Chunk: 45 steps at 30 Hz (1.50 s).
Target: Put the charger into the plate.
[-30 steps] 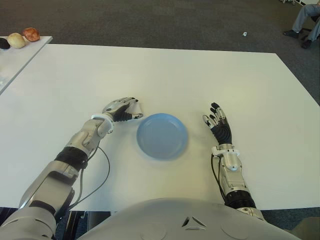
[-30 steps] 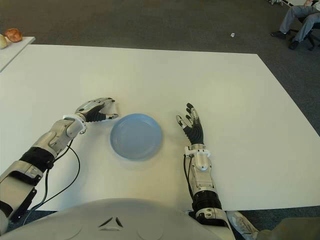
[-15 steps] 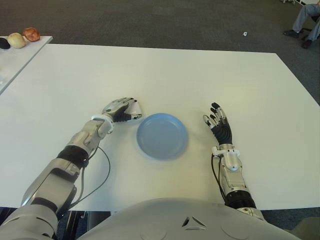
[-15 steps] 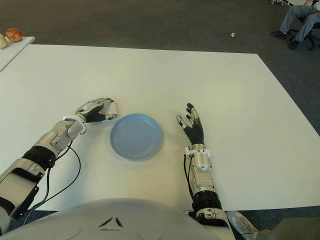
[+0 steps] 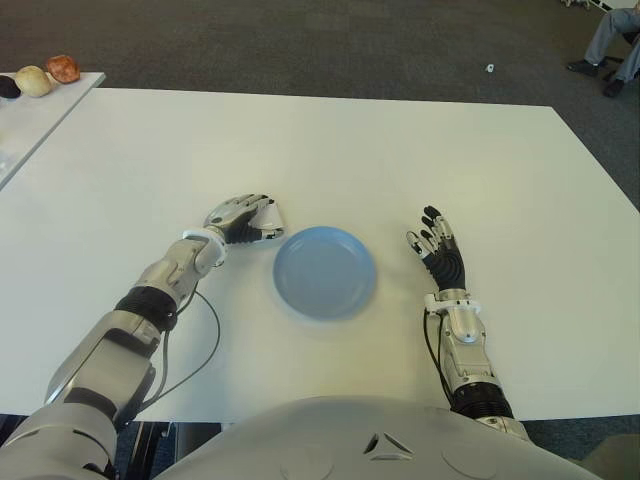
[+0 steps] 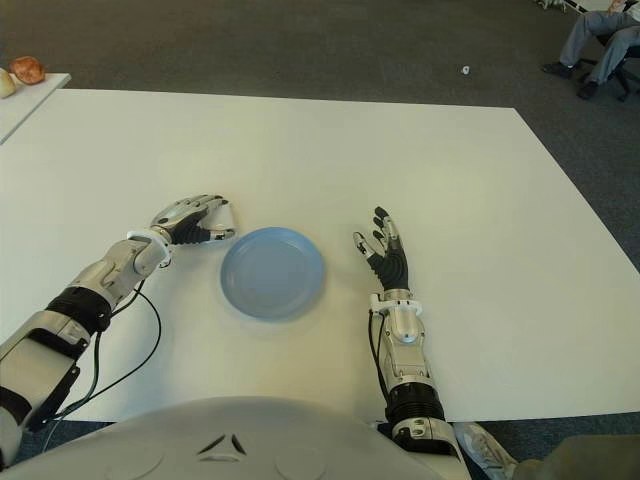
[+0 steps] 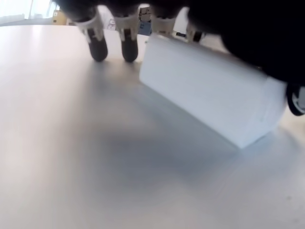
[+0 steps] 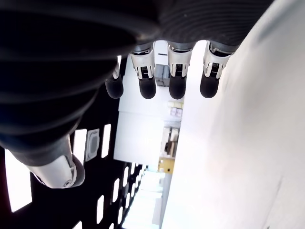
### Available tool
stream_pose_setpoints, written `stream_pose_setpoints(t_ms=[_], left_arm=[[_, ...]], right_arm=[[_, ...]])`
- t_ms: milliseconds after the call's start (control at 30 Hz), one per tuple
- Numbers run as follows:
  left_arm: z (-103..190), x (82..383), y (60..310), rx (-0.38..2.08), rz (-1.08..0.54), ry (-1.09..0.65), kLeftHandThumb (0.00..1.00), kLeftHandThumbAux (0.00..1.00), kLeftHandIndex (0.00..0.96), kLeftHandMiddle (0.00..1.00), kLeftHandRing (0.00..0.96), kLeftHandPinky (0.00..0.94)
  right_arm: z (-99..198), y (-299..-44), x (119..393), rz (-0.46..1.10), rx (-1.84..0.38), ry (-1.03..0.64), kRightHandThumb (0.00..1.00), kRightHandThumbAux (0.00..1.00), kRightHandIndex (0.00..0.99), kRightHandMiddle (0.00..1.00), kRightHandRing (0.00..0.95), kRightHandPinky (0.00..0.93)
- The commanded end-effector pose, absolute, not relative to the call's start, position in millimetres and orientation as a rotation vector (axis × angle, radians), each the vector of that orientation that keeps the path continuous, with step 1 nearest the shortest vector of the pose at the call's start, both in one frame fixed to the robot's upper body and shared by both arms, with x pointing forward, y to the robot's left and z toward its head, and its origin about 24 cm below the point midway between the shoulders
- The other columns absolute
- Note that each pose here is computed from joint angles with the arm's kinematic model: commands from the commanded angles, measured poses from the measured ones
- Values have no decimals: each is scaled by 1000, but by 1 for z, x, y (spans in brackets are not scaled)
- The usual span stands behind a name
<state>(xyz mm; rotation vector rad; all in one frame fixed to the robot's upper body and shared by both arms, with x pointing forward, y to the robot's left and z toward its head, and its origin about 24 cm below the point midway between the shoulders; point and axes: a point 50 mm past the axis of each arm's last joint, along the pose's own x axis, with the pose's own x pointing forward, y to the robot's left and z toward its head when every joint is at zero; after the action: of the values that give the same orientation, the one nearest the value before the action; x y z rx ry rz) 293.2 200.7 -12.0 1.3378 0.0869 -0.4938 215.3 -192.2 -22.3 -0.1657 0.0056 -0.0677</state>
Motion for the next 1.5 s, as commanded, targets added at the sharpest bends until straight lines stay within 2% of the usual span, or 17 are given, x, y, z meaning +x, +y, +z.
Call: stream_pose_setpoints(t_ms=[33, 300, 733, 1500], left_arm=[[-26, 287, 201, 1352, -533, 132, 209, 246, 0, 0, 0, 47], [-32, 287, 206, 1369, -554, 139, 219, 252, 0, 0, 0, 53], [-47, 282, 213, 1423, -575, 162, 243, 250, 0, 0, 0, 135], [-51, 278, 220, 1574, -614, 83, 307, 239, 0, 0, 0, 125]], right_arm=[[-42, -196, 200, -89, -146, 109, 28, 617, 53, 92, 69, 69], [-41, -196, 200, -87, -144, 102, 32, 626, 49, 89, 69, 68], [-40, -194, 203, -84, -153, 86, 21, 621, 54, 96, 74, 74], [-38, -194, 202, -75, -133, 87, 13, 640, 49, 106, 79, 72]])
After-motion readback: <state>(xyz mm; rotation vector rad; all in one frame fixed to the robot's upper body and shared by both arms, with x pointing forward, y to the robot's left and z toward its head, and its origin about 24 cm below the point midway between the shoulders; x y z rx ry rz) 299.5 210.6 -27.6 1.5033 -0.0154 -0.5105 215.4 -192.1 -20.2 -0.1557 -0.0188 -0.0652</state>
